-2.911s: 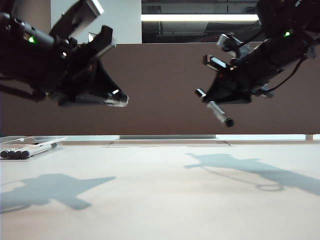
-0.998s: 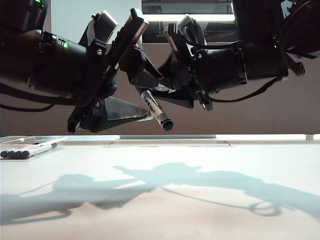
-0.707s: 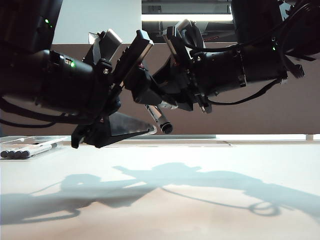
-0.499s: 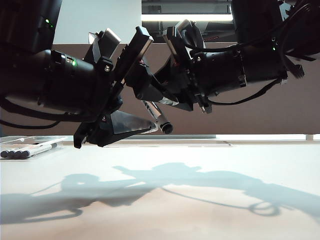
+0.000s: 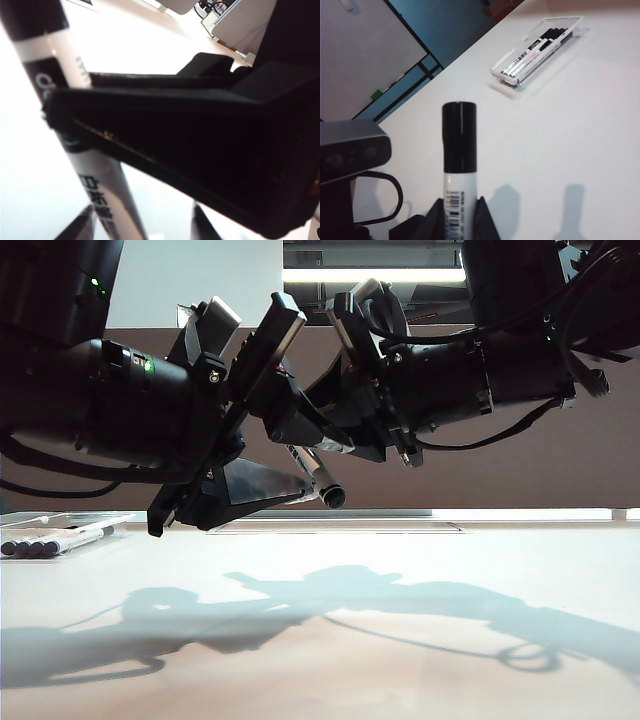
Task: Pick up the black marker on the right and put it into the packaging box on the left, making sure the marker fit the shape of the box's grooves.
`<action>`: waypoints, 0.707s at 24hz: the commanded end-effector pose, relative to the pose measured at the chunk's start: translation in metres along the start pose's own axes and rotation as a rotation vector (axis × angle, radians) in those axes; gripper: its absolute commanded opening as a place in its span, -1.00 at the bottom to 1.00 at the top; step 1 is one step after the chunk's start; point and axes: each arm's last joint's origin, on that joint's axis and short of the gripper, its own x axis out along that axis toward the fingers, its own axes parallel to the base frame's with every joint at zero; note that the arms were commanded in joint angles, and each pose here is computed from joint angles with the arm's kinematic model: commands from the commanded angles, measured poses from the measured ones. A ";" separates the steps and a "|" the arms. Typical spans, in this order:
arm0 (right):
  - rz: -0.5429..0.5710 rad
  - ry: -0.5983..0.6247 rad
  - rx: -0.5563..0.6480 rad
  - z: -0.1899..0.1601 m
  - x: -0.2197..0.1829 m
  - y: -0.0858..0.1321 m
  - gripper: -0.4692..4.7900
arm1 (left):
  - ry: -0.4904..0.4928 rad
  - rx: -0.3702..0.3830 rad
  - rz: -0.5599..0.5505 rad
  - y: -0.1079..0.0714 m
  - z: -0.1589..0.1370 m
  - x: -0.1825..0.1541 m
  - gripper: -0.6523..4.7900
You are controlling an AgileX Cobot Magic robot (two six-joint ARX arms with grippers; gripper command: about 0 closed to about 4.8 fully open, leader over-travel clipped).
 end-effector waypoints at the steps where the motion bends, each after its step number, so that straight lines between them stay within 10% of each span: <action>1: 0.015 -0.013 -0.009 0.003 0.000 0.002 -0.85 | -0.018 0.003 -0.012 -0.001 0.003 0.000 -0.40; 17: 0.035 -0.003 -0.008 0.002 0.000 0.003 -0.85 | -0.029 0.008 -0.021 -0.002 0.004 0.001 -0.27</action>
